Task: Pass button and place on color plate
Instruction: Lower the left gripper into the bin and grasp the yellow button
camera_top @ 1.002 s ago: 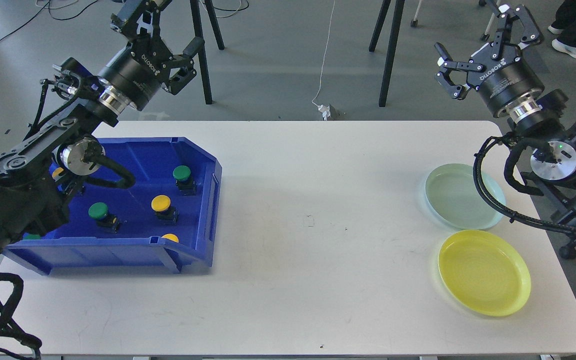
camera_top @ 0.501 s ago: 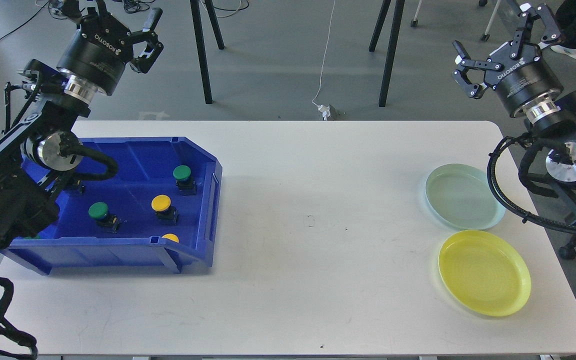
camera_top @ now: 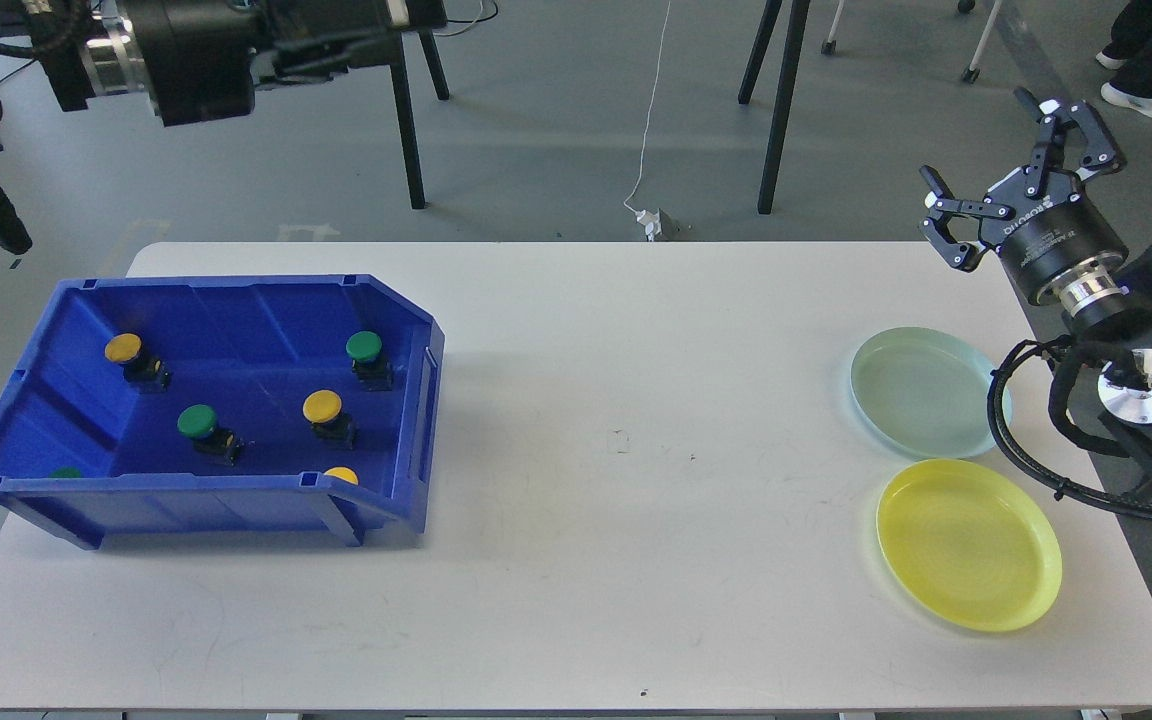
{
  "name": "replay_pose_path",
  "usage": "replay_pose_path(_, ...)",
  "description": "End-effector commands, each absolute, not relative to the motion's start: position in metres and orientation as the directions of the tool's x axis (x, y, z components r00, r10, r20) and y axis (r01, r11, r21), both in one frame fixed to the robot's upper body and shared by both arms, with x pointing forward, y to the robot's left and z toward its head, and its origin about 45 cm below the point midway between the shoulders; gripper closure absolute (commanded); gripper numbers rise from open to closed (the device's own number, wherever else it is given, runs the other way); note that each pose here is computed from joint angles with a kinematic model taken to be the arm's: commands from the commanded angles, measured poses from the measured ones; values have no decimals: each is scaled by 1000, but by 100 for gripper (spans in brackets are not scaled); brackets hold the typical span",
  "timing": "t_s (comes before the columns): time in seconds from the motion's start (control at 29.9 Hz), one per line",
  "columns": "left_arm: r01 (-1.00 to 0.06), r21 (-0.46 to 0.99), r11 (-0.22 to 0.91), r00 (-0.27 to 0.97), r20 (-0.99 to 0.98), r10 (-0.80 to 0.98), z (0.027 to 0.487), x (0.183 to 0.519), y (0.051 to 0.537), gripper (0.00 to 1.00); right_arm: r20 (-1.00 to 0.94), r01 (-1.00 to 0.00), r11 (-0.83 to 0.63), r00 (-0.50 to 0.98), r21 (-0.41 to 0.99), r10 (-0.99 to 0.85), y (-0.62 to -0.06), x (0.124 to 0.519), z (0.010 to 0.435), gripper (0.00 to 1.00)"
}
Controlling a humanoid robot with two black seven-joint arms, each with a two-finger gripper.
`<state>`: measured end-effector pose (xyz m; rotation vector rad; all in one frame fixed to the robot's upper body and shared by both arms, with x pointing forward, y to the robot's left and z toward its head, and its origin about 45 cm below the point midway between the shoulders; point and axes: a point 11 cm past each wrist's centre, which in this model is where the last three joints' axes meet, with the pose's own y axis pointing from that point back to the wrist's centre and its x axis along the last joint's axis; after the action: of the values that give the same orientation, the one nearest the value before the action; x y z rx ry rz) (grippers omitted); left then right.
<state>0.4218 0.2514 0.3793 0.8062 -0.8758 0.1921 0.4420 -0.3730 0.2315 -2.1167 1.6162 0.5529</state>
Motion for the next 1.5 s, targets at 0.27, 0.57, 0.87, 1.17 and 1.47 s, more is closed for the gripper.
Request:
replay_pose_path(0.27, -252, 911, 326, 719, 402, -567, 229, 383, 315, 0, -529, -985, -169, 158, -27, -834, -401, 433, 211, 0)
replay_pose_path(0.57, -227, 932, 283, 760, 351, -547, 190, 388, 319, 1, -531, -986, -166, 150, -18, -834, -402, 430, 207, 0)
replay_pose_path(0.87, -244, 937, 251, 791, 342, -508, 171, 399, 322, 1, -536, -987, -159, 133, 2, -834, -405, 423, 197, 0)
replay_pose_path(1.17, -238, 942, 236, 809, 327, -489, 156, 398, 324, 2, -537, -988, -155, 127, 8, -834, -407, 421, 194, 0)
replay_pose_path(1.47, -219, 947, 236, 819, 310, -483, 147, 391, 327, 39, -539, -988, -152, 116, 23, -834, -408, 416, 187, 0)
